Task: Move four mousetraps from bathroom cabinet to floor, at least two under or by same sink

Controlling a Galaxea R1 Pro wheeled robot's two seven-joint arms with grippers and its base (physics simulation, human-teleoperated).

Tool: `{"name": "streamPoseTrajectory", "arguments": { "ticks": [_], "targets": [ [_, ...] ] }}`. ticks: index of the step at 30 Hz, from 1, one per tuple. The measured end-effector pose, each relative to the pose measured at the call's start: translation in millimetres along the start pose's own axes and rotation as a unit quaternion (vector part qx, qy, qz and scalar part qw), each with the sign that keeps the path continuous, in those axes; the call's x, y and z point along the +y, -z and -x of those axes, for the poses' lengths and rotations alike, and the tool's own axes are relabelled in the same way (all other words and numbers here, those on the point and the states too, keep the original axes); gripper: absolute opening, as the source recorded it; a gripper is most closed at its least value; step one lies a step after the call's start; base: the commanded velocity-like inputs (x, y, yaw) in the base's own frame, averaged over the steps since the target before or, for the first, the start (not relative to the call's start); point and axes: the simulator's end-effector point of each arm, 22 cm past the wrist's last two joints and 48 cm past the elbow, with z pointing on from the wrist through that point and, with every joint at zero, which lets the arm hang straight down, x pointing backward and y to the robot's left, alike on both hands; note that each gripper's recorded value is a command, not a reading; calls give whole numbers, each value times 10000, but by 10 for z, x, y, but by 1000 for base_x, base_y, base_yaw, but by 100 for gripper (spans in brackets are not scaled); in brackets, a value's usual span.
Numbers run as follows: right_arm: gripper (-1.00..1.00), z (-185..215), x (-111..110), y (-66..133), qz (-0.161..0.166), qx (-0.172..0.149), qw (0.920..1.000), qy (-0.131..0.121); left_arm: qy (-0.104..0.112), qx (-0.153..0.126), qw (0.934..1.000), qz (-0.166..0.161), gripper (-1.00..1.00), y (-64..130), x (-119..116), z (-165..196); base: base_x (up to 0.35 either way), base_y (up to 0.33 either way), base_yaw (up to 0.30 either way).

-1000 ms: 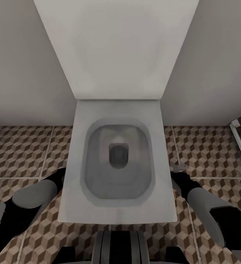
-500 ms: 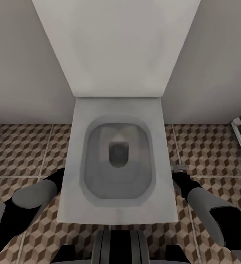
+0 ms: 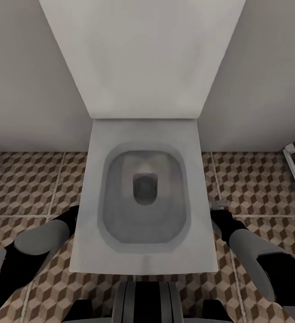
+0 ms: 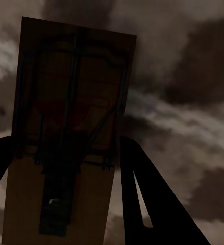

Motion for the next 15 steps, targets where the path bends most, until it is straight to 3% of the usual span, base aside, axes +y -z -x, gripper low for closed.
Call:
{"name": "streamPoseTrajectory", "arguments": {
  "ticks": [15],
  "targets": [
    [100,3,4,1,7,-4,10000,7,1,3,10000,10,-100,-1,10,2,0,0,0]
  ]
}}
